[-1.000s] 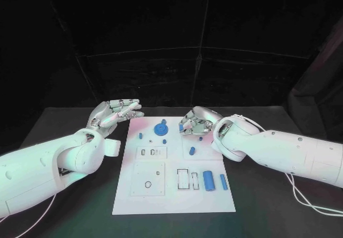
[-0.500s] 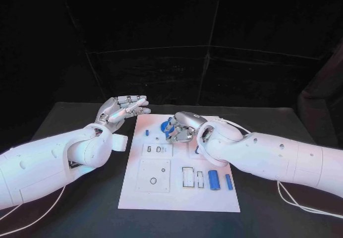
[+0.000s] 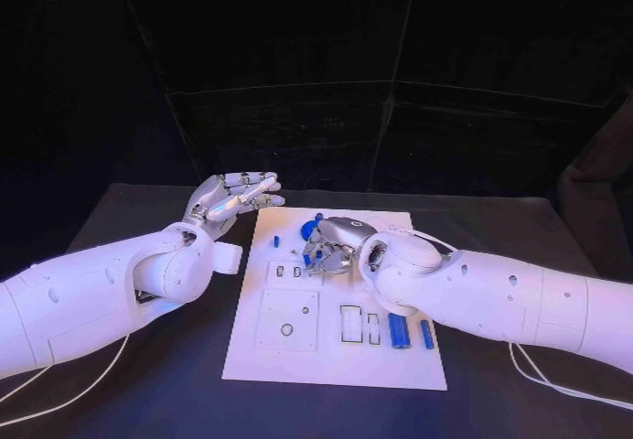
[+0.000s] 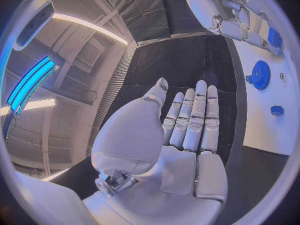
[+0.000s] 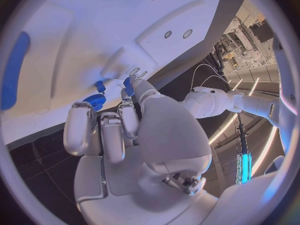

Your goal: Assemble the parts on the task board

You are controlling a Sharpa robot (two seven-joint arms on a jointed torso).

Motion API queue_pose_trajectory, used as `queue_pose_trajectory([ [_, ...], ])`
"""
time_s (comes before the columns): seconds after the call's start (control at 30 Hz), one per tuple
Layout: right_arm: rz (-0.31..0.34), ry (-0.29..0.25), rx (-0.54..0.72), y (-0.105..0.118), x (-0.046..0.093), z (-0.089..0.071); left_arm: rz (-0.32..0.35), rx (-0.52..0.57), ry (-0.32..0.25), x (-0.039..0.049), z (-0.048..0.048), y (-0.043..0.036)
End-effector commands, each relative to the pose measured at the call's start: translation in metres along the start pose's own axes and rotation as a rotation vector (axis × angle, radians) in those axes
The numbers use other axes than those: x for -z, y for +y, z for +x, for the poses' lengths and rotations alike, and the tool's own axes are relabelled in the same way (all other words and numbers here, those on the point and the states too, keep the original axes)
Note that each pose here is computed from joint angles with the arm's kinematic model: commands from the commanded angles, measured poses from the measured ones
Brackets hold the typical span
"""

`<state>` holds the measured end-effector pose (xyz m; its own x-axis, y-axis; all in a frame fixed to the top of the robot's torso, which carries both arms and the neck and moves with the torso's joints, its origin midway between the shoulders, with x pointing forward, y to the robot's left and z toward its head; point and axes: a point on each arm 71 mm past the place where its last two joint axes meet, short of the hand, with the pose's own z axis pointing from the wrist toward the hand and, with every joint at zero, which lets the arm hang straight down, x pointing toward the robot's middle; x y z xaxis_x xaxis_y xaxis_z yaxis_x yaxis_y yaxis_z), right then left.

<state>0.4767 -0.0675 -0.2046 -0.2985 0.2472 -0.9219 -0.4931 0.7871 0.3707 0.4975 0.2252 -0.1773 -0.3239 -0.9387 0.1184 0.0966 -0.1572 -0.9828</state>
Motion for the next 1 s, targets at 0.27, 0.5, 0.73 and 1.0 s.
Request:
queue_pose_trajectory([
  [0.27,-0.007,0.047,0.047,0.003,-0.001,0.007,0.005,0.01,0.011,-0.001,0.0019,-0.0011],
  [0.5,-0.007,0.058,0.049,0.004,-0.002,0.011,0.003,0.011,0.012,-0.0012,0.0022,-0.0008],
  [0.73,0.003,0.07,0.059,0.003,-0.004,0.013,0.002,0.012,0.014,-0.0014,0.0023,-0.0006],
  [1.0,0.003,0.083,0.076,0.004,-0.004,0.015,0.0,0.012,0.014,-0.0015,0.0022,-0.0004],
])
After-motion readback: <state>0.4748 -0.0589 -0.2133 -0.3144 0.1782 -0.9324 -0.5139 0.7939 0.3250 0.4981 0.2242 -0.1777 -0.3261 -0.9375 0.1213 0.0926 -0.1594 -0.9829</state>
